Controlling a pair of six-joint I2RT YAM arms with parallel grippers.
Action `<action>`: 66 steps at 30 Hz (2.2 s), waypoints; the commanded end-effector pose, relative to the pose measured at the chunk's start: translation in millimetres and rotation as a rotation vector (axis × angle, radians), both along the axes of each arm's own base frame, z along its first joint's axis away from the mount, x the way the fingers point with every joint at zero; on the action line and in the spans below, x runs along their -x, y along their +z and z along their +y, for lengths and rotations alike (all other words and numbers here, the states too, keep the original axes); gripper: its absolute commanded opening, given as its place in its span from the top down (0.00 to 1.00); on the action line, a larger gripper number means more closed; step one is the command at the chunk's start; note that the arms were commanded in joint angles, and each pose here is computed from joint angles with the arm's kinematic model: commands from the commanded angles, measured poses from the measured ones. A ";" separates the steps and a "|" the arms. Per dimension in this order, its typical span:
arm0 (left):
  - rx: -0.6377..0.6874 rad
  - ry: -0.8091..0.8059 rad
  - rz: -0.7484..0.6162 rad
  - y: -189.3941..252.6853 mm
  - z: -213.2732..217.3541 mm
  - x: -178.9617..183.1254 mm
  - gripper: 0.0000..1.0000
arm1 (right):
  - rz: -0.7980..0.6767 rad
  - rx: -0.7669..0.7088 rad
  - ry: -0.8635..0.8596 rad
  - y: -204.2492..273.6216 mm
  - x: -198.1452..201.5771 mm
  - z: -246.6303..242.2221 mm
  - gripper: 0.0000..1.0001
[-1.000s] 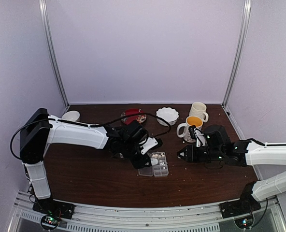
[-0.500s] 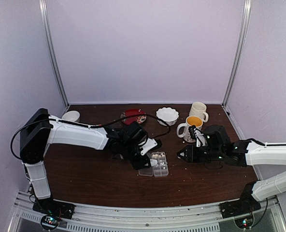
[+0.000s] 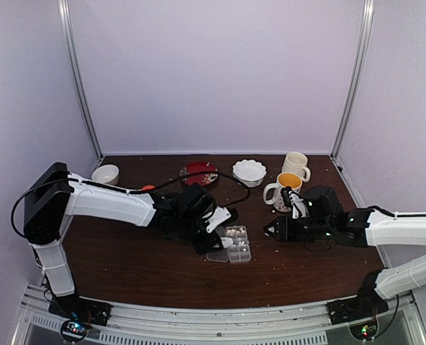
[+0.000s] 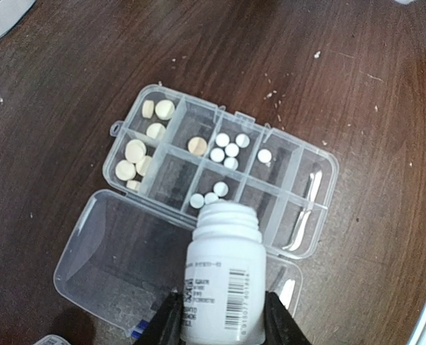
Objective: Sort the pills into containers
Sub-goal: Pour the pill into the compartment of the pill container, then close the lid of the pill bottle on the pill bottle.
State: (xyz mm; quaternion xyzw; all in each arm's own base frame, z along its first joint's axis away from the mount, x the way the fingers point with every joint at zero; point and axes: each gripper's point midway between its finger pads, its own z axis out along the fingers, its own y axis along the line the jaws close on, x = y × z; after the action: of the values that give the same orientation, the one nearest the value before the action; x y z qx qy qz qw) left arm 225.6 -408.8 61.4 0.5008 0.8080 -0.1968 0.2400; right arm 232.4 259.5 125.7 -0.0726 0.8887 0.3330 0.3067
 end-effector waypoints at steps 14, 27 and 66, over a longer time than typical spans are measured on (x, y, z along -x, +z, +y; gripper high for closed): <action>0.351 -0.032 -0.117 45.9 -12.0 10.2 1.00 | -0.024 -0.031 0.012 12.7 -3.0 4.5 1.00; 0.575 -0.021 -0.230 90.0 20.1 29.2 1.00 | -0.053 -0.071 0.057 29.6 -1.9 13.3 1.00; 1.303 -0.334 -0.439 278.1 67.3 98.5 1.00 | -0.428 -0.343 0.743 220.2 104.5 95.4 1.00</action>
State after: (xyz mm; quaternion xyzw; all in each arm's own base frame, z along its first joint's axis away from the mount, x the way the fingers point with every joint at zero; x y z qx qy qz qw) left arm 125.0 -330.9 343.8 0.4001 0.3654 -0.5423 0.6421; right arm 143.8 351.6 308.0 -0.3665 0.6937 0.5279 0.3252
